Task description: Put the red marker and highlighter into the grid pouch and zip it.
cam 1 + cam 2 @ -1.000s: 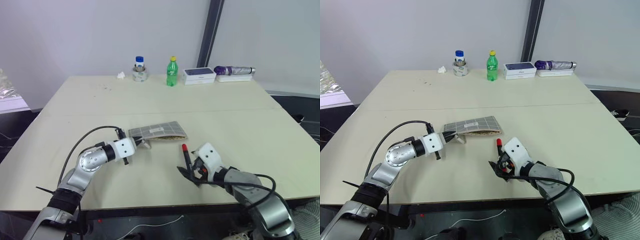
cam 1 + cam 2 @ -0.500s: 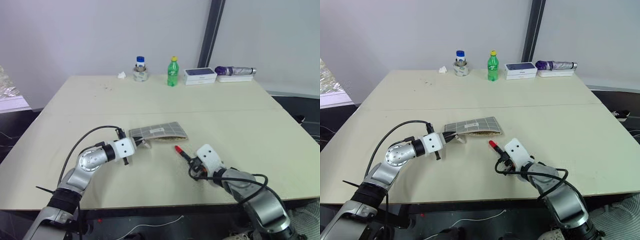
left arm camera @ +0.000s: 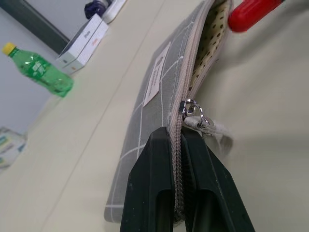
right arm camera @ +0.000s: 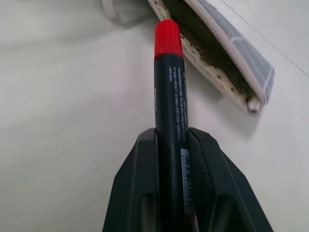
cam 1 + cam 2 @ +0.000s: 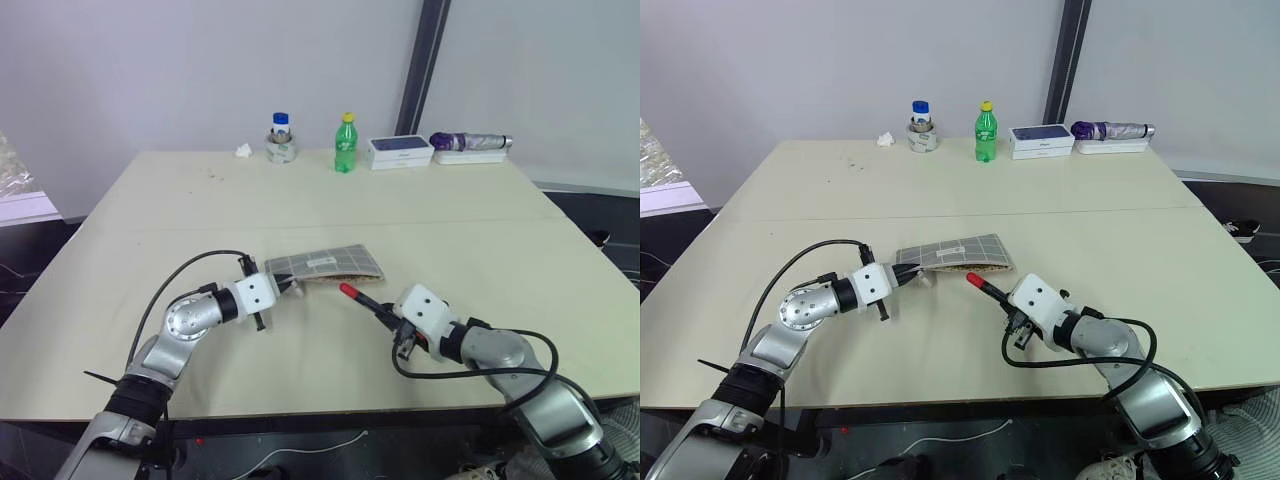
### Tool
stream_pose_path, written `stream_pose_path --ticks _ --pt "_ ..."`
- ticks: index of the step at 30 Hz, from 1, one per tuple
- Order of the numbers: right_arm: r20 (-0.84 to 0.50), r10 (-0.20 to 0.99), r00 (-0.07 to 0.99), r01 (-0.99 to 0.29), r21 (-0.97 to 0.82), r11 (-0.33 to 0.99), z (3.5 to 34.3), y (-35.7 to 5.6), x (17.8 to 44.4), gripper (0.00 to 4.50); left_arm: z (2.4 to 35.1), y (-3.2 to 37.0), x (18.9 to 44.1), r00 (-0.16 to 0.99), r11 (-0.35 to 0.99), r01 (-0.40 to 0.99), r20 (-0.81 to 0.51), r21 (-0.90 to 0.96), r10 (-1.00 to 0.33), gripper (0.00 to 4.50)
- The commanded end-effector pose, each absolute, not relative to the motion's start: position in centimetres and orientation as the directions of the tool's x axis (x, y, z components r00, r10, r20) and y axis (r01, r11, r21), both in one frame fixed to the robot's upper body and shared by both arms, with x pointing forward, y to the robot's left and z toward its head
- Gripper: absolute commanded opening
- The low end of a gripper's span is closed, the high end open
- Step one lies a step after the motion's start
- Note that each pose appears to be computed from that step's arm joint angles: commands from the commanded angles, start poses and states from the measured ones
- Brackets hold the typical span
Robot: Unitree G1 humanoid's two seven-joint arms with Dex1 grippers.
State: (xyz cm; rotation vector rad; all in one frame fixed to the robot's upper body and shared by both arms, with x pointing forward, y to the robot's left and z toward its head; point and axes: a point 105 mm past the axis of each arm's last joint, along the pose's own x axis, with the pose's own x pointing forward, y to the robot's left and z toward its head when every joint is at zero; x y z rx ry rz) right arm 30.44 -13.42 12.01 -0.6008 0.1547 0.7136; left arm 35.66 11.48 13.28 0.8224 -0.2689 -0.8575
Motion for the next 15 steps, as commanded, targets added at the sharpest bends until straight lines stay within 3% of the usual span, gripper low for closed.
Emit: stream_pose_path --ticks 1,5,10,15 --pt "-0.277 0.561 0.780 -0.613 -0.524 0.592 13.5 -13.4 31.5 0.32 14.7 10.5 35.5 0.620 0.357 0.529 -0.063 0.770 -0.782 0.00" --pt "-0.280 0.553 0.785 -0.600 -0.569 0.562 13.6 -13.2 32.1 0.32 14.3 9.8 34.8 0.580 0.325 0.570 -0.089 0.754 -0.810 0.00" --pt "-0.305 0.560 0.770 -0.560 -0.744 0.364 14.0 -12.2 33.2 0.32 14.8 9.5 34.5 0.578 0.300 0.529 -0.078 0.794 -0.813 0.00" --pt "-0.311 0.596 0.741 -0.520 -0.826 0.216 14.3 -10.1 34.0 0.32 14.6 9.2 33.9 0.529 0.291 0.610 -0.105 0.737 -0.842 0.00"
